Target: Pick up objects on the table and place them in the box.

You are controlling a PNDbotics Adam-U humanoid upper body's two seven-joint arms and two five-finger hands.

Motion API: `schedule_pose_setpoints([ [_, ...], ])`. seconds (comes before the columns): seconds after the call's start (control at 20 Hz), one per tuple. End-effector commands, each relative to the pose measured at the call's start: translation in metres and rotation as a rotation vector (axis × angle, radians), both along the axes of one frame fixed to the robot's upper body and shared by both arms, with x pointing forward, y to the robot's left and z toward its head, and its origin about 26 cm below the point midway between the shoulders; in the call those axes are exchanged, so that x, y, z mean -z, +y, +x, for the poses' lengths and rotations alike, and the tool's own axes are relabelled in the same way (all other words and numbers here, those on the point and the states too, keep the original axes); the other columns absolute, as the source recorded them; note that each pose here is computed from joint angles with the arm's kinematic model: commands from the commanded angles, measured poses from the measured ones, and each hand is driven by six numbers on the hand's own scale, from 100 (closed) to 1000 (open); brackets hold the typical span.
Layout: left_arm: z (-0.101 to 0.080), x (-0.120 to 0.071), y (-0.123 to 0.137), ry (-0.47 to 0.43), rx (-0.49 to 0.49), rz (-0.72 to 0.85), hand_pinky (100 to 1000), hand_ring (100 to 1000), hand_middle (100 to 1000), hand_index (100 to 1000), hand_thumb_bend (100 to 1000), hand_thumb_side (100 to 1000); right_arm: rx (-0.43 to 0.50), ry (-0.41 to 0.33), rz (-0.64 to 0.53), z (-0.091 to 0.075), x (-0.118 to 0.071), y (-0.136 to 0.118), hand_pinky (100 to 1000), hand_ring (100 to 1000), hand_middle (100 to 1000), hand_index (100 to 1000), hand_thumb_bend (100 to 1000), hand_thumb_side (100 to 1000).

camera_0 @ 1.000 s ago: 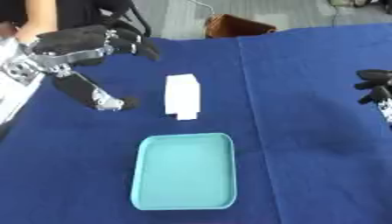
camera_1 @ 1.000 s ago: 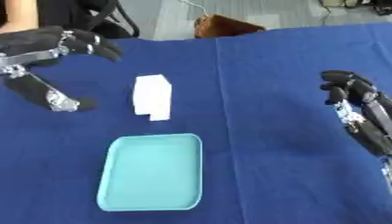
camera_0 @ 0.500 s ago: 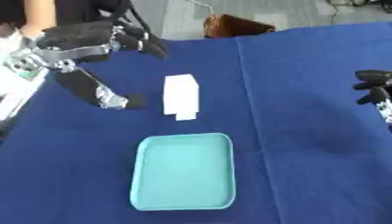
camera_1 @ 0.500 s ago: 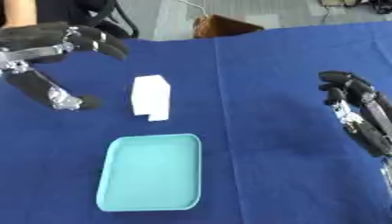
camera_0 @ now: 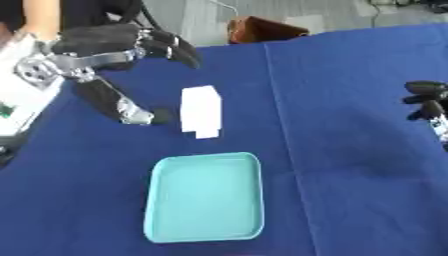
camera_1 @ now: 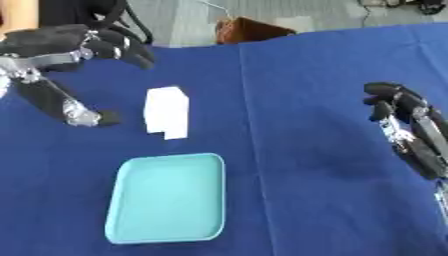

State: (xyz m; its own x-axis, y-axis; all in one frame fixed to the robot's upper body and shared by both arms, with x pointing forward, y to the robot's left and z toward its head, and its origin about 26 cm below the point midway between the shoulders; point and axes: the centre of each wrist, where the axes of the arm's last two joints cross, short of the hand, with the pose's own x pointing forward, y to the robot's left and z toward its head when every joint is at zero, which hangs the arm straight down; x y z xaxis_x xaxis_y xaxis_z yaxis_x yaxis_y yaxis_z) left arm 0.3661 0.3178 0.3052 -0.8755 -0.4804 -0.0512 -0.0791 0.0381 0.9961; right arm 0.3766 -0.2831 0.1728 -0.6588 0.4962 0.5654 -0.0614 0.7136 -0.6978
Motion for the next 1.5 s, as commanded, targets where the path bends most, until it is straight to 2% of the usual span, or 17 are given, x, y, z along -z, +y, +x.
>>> schedule_pose_setpoints([
  [0.05, -0.003, -0.012, -0.003, -0.035, 0.01, 0.024, 737, 812, 858, 902, 435, 606, -0.013, -0.031, -0.006, 0.001, -0.01, 0.003, 642, 782, 850, 857, 100, 857],
  [1.15, 0.004, -0.001, -0.009, -0.025, 0.002, 0.074, 733, 786, 824, 881, 445, 624, -0.019, -0.035, -0.003, 0.002, -0.012, 0.004, 642, 782, 850, 856, 100, 858],
  [1.5, 0.008, 0.009, -0.01, -0.003, -0.013, 0.109, 737, 787, 827, 882, 453, 637, -0.024, -0.042, -0.002, 0.002, -0.014, 0.005, 643, 782, 850, 856, 100, 858],
])
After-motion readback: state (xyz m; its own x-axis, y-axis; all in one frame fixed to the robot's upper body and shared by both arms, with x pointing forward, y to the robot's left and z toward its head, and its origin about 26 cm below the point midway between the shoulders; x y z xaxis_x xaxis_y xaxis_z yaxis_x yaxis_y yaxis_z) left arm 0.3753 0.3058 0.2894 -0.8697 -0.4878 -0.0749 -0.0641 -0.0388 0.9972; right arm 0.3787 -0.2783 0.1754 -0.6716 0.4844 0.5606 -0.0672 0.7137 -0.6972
